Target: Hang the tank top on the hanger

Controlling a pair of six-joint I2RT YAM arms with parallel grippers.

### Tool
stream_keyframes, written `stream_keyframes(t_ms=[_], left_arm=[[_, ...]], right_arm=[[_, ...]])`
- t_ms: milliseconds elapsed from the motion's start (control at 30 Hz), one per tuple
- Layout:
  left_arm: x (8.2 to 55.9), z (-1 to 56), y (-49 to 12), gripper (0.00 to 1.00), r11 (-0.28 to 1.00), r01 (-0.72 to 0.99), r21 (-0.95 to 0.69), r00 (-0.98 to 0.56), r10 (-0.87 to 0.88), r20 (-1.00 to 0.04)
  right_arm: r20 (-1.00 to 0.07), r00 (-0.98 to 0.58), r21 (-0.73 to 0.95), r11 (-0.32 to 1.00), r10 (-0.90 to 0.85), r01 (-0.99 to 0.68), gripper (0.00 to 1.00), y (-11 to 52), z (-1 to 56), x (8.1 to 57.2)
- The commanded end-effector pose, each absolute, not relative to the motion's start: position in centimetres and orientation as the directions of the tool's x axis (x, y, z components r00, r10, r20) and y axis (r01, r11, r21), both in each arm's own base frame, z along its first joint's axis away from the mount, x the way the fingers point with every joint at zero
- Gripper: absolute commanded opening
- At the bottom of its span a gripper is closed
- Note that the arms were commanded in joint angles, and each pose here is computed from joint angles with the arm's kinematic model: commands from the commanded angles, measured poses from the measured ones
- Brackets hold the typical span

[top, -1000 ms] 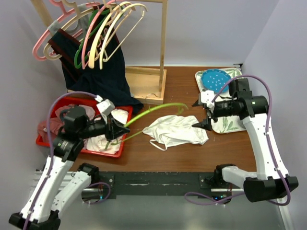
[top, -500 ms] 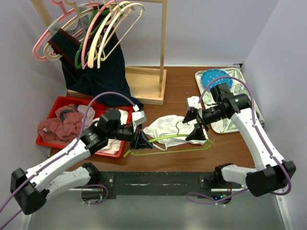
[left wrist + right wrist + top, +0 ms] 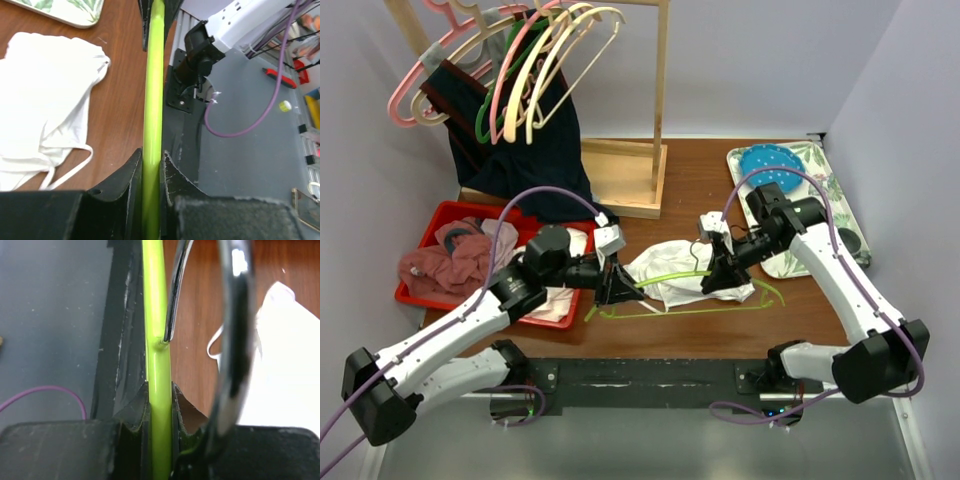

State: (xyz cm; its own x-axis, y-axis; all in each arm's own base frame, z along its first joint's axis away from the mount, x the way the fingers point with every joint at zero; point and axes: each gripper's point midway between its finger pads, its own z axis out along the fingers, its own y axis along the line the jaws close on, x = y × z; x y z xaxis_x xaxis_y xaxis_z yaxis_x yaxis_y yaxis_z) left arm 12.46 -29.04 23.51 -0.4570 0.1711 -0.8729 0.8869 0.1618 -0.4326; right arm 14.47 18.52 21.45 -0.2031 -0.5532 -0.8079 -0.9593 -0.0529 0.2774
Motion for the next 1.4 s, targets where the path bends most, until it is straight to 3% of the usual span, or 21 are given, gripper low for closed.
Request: stream_keyframes(t_ms=[0, 33, 100, 200, 333, 467, 567, 600, 700, 767, 1367], left_arm=[[14.7, 25.7, -29.4, 0.03, 0.229, 0.903, -0.363, -0.383, 0.045, -0.923], [15.2, 25.3, -29.2, 0.23, 0.258, 0.894, -0.365, -0.388, 0.040, -0.921], [17.2, 23.8, -28.5, 0.50, 0.389, 0.841, -0.377, -0.418, 0.023, -0.908], [18.9, 20.2, -27.1, 0.73, 0.533, 0.744, -0.404, -0.478, 0.001, -0.879], [19.4, 15.1, -26.7, 0.82, 0.613, 0.656, -0.441, -0.573, 0.023, -0.820], [18.9, 10.3, -27.9, 0.78, 0.706, 0.596, -0.383, -0.625, 0.110, -0.773], [19.1, 7.9, -28.4, 0.61, 0.773, 0.547, -0.322, -0.659, 0.161, -0.734], [19.5, 8.1, -29.0, 0.50, 0.780, 0.541, -0.316, -0.658, 0.159, -0.736], [20.0, 6.6, -29.0, 0.38, 0.831, 0.494, -0.254, -0.678, 0.186, -0.711], [20.5, 5.7, -28.8, 0.35, 0.859, 0.466, -0.213, -0.684, 0.198, -0.702], [22.8, 5.0, -28.8, 0.41, 0.907, 0.409, -0.102, -0.659, 0.216, -0.720]], right_arm=[[-0.752, -0.239, 0.197, 0.137, -0.614, -0.971, 0.00, 16.5, 23.2, 15.7], [-0.762, -0.206, 0.119, 0.179, -0.614, -0.977, 0.00, 16.1, 23.8, 17.0], [-0.729, -0.196, -0.039, 0.326, -0.655, -0.945, 0.00, 13.1, 24.7, 18.7], [-0.689, -0.205, -0.216, 0.467, -0.695, -0.858, 0.00, 8.7, 26.2, 20.2], [-0.622, -0.278, -0.263, 0.529, -0.732, -0.807, 0.00, 6.2, 25.2, 19.9], [-0.634, -0.307, -0.219, 0.545, -0.710, -0.809, 0.00, 6.5, 24.4, 19.2], [-0.643, -0.319, -0.182, 0.543, -0.697, -0.820, 0.00, 7.0, 23.9, 19.0], [-0.645, -0.319, -0.171, 0.538, -0.694, -0.826, 0.00, 7.2, 23.7, 18.9], [-0.649, -0.321, -0.140, 0.523, -0.690, -0.841, 0.00, 7.6, 23.3, 18.5], [-0.648, -0.321, -0.123, 0.511, -0.691, -0.851, 0.00, 7.8, 23.0, 18.2], [-0.648, -0.340, -0.032, 0.470, -0.682, -0.882, 0.00, 8.8, 20.6, 17.2]])
